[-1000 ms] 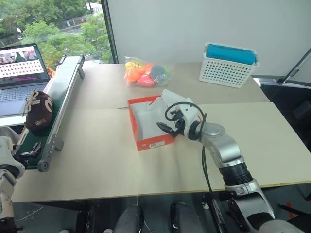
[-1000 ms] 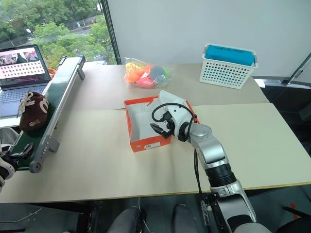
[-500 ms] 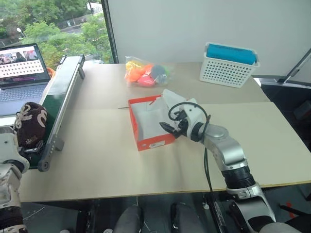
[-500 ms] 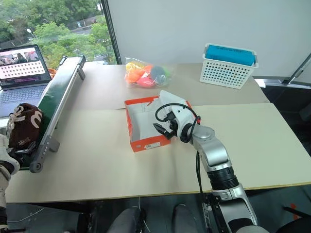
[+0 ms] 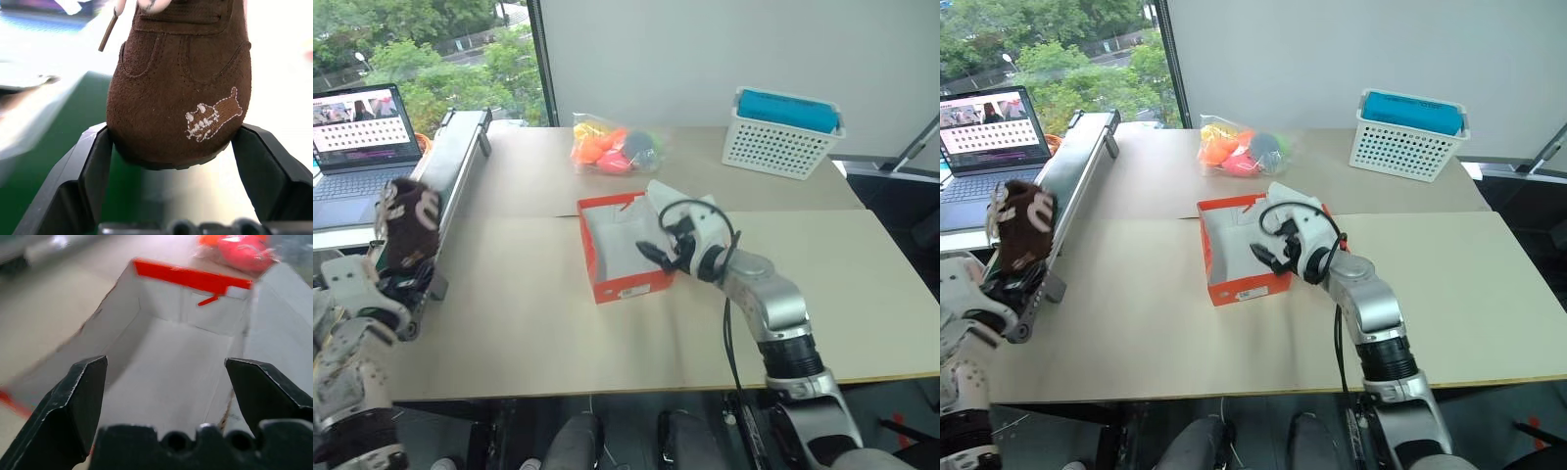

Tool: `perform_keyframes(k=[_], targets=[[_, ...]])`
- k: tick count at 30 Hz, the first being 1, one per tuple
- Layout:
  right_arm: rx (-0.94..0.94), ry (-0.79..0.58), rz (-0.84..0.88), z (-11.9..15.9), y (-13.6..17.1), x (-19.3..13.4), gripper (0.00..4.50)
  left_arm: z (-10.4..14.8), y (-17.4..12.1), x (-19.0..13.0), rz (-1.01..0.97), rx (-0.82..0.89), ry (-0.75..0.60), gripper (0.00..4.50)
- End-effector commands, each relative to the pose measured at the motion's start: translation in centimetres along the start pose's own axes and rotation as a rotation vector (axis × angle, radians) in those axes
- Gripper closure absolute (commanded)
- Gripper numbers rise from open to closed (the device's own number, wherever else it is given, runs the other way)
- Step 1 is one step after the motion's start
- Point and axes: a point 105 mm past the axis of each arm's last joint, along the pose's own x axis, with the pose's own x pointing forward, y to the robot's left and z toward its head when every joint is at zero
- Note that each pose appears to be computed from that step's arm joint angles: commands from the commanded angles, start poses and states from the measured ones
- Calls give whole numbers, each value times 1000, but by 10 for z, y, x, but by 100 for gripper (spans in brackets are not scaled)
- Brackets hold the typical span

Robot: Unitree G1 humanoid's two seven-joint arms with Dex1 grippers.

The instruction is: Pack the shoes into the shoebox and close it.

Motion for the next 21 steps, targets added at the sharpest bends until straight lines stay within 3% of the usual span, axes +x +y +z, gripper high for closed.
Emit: perform_keyframes(k=[1,7,11,21], targets=[[231,-4,135,15,27,1,0,15,-53,11,-145,-71,-70,116],[415,60,203,18,58,15,0,1,-158,25,-416,-191,-26,116],[417,51,155,19,54,17,0,-12,-199,18,-558,-277,21,116],[486,-112,56,55,25,10,0,-31,-219,6,-674,-295,125,116]])
